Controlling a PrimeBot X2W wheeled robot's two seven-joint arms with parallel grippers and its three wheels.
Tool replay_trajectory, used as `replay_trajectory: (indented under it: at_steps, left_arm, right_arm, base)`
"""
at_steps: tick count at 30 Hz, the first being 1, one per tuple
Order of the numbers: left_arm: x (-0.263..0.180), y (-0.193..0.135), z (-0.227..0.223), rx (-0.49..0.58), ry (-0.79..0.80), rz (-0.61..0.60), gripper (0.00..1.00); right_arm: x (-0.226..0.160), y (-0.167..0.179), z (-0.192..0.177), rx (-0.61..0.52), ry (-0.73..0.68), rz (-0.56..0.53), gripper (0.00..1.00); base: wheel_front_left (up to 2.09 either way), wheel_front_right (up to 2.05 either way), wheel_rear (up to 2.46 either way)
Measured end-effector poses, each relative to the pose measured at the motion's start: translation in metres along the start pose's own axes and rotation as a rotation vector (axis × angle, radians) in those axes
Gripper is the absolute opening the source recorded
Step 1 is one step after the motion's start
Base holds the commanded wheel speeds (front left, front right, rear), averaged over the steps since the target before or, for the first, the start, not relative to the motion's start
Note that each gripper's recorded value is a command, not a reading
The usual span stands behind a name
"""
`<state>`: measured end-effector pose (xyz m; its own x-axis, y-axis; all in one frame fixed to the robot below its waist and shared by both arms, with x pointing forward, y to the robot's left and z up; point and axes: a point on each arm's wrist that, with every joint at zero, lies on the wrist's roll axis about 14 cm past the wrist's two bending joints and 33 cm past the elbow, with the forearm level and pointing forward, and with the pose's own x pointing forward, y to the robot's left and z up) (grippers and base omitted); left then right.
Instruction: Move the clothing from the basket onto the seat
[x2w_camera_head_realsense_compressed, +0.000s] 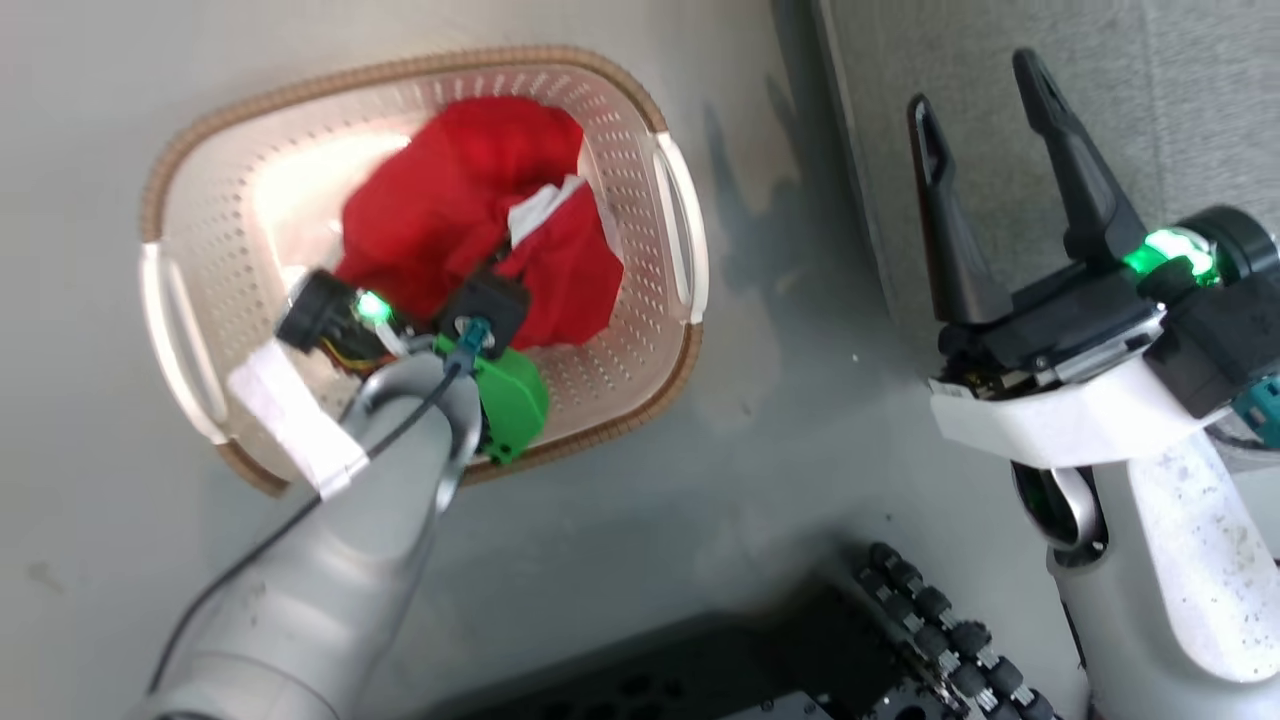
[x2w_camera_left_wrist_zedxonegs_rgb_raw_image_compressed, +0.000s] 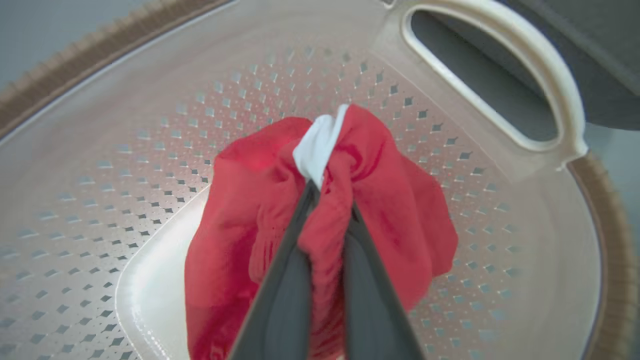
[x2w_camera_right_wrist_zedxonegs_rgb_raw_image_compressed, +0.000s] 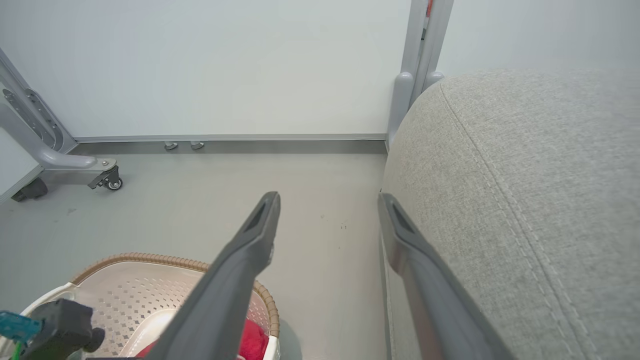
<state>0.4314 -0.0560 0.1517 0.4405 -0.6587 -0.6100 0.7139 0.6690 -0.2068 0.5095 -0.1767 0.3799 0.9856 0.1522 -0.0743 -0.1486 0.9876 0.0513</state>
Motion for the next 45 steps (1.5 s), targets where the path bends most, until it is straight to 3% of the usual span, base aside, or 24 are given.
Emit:
replay_trajectory:
  at_steps: [11,26,36,45]
  left_arm:
    - [-0.079,-0.003,0.082,-0.074,-0.216,0.155,0.0]
    - [-0.21,-0.009,0.198,0.005,-0.598,0.355,0.0]
    - [-0.286,-0.038,0.261,0.103,-0.845,0.396,0.0]
    - [-0.313,-0.074,0.29,0.195,-0.953,0.335,0.0]
  right_arm:
    - [-0.046,0.011,0.055,0.025,-0.059,-0.019,1.0]
    - [-0.123,0.042,0.116,0.054,-0.169,0.013,1.0]
    - [-0.163,0.062,0.149,0.06,-0.273,0.042,1.0]
    - [-0.173,0.08,0.162,0.052,-0.314,0.098,1.0]
  base:
    - [0.0,0.0,0.0]
    - [0.0,0.0,0.0]
    - [0.0,0.0,0.0]
    - [0.0,0.0,0.0]
